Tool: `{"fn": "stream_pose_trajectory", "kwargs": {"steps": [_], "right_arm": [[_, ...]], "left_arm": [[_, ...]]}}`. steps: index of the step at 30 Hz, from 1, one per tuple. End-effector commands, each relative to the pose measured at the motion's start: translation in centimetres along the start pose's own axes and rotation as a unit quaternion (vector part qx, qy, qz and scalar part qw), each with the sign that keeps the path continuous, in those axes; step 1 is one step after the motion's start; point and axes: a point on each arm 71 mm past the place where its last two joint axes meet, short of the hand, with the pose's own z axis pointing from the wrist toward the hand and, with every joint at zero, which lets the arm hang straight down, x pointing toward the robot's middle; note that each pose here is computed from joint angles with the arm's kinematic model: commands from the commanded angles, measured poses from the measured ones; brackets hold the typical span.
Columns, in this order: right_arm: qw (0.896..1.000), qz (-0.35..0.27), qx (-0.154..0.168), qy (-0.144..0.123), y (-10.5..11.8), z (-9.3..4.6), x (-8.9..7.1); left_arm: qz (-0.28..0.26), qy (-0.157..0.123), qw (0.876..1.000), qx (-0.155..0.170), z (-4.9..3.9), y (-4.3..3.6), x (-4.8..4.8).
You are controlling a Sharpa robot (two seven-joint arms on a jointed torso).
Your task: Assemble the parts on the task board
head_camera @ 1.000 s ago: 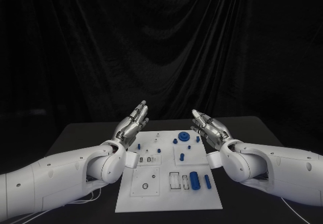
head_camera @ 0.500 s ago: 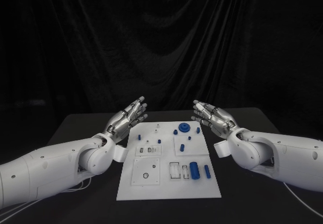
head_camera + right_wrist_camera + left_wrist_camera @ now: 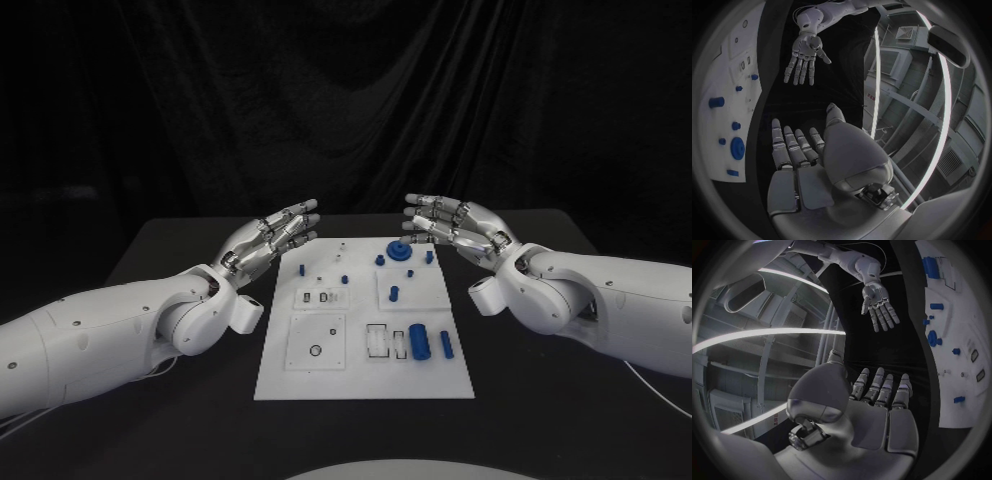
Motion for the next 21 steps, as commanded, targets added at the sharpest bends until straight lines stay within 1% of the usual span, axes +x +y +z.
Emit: {"fn": "stream_pose_trajectory", "kwargs": {"steps": [1,3,5,7,9,11,15,18,19,21], "right_arm": [[0.996,-0.075,-0.014,0.047,1.1,0.4,-0.1],[0.992,-0.115,-0.02,0.057,1.9,0.7,-0.4],[0.984,-0.164,-0.027,0.064,2.8,1.0,-0.8],[0.97,-0.231,-0.034,0.067,4.2,1.5,-1.2],[0.957,-0.279,-0.037,0.067,5.4,1.8,-1.4],[0.94,-0.331,-0.038,0.069,6.7,2.2,-1.6],[0.9,-0.428,-0.028,0.078,8.8,2.9,-1.7],[0.856,-0.508,-0.016,0.093,10.3,3.4,-1.7],[0.847,-0.522,-0.013,0.097,10.6,3.5,-1.6],[0.816,-0.568,-0.003,0.108,11.4,4.0,-1.4]], "left_arm": [[0.052,0.023,0.995,0.078,-0.56,-1.29,0.09],[0.064,0.023,0.994,0.08,-1.0,-1.5,-0.17],[0.076,0.023,0.993,0.084,-1.42,-1.75,-0.32],[0.087,0.023,0.992,0.088,-1.87,-2.1,-0.39],[0.091,0.023,0.992,0.09,-2.13,-2.38,-0.4],[0.095,0.022,0.991,0.092,-2.29,-2.7,-0.44],[0.103,0.021,0.99,0.097,-2.2,-3.43,-0.67],[0.109,0.018,0.989,0.101,-2.24,-4.07,-0.9],[0.111,0.017,0.988,0.102,-2.3,-4.2,-0.96],[0.114,0.012,0.988,0.105,-2.63,-4.63,-1.14]]}}
